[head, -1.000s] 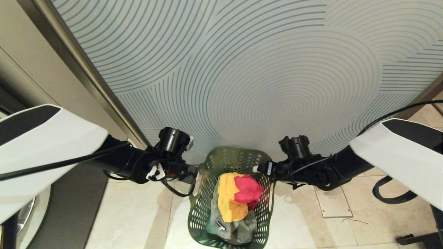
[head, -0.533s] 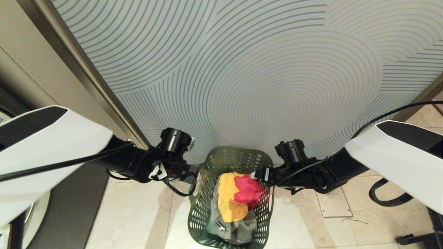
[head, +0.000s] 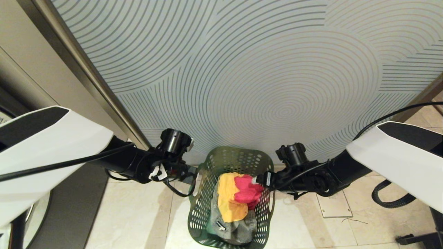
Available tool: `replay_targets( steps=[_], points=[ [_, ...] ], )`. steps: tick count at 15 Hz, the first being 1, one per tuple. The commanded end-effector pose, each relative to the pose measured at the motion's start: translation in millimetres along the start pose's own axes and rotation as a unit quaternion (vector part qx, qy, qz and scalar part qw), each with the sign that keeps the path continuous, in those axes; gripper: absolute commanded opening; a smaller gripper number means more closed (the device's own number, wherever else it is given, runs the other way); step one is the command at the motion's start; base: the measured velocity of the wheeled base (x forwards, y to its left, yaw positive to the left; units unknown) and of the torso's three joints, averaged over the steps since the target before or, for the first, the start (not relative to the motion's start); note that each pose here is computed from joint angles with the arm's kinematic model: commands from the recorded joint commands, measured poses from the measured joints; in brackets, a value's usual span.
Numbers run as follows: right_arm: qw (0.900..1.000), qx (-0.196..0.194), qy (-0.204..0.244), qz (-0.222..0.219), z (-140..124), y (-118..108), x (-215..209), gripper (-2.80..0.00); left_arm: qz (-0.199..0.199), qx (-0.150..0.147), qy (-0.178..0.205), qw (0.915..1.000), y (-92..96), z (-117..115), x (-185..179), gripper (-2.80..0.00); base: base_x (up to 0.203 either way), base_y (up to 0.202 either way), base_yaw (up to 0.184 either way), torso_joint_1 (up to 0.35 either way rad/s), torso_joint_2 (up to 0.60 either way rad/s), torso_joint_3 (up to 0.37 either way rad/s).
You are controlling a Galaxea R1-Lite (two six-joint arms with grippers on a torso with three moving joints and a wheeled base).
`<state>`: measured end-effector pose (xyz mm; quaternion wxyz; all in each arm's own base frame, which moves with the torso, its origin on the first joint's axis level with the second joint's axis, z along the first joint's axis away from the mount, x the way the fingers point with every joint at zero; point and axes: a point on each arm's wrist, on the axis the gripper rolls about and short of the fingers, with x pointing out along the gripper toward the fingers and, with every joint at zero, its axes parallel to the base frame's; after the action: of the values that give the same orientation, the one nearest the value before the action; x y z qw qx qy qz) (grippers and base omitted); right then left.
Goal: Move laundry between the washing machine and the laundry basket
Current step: Pick up the clothes basket and put it beside the washing machine
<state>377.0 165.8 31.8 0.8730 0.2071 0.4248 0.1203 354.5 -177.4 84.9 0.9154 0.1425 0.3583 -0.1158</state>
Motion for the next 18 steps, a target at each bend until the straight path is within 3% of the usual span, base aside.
replay_targets(
  steps=[1, 11, 18],
  points=[
    [1.0, -0.001, -0.003, 0.005, -4.2, -1.3, 7.5, 0.0, 0.002, 0.0, -0.002, 1.0, 0.5, 0.5, -1.8, 0.0, 0.0, 0.0, 0.0, 0.0, 0.0, 0.0],
    [1.0, -0.003, -0.016, 0.025, -5.1, -3.1, 17.7, 0.0, 0.004, 0.0, 0.012, 0.9999, -3.1, -4.4, 13.2, 0.0, 0.0, 0.0, 0.0, 0.0, 0.0, 0.0],
    [1.0, -0.003, -0.016, 0.025, -5.1, -3.1, 18.2, 0.0, 0.002, 0.006, 0.041, 0.9991, -9.5, -20.2, 36.1, 0.0, 0.0, 0.0, 0.0, 0.0, 0.0, 0.0]
  ],
)
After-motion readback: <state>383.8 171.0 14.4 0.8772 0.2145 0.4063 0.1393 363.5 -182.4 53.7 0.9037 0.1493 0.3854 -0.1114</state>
